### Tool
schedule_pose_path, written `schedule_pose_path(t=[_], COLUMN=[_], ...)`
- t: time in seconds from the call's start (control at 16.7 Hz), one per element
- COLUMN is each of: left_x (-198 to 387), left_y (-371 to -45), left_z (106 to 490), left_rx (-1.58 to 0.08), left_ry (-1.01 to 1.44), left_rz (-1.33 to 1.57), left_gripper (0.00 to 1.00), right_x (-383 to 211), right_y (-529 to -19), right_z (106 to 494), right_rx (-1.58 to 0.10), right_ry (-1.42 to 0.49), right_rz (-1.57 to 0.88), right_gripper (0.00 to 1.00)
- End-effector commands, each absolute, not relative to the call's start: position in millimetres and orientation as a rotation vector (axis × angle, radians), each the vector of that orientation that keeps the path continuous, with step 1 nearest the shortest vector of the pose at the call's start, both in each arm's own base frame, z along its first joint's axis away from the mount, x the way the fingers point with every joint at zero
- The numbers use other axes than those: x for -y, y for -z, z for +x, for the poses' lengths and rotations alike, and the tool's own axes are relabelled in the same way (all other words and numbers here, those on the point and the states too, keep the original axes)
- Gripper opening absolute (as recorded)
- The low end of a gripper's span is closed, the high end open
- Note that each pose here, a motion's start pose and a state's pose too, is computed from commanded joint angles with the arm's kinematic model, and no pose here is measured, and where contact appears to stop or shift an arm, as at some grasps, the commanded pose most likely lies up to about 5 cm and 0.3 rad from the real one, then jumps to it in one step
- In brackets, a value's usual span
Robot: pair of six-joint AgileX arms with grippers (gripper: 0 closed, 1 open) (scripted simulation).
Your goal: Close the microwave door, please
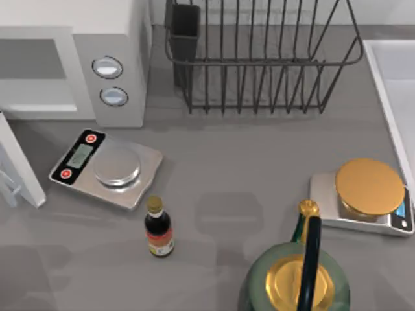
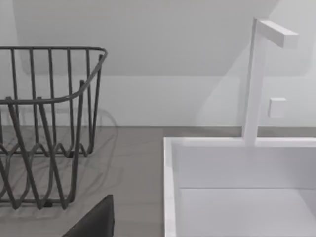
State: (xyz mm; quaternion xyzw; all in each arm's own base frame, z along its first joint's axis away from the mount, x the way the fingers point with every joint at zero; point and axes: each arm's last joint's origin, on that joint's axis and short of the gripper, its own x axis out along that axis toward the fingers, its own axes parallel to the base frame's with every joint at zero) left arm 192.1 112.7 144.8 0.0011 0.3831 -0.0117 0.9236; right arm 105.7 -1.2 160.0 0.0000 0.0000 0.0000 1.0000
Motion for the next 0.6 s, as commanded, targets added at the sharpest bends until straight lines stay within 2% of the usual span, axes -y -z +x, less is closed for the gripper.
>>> schedule_pose_path(t=[0.36,0.6], left_x=[-107.6,-76.7], left_y=[-143.9,-144.1], left_z=[192.0,196.6], left_rx=[-0.791,-0.808], left_ry=[0.021,0.022], left_rz=[-0.005,-0.003], left_gripper=[0.00,0.00], right_x=[1.2,1.2], right_y=[-160.0,-160.0], right_z=[105.7,105.7], right_rx=[0.000,0.000], right_ry=[0.000,0.000], right_rz=[0.000,0.000], right_gripper=[1.00,1.00])
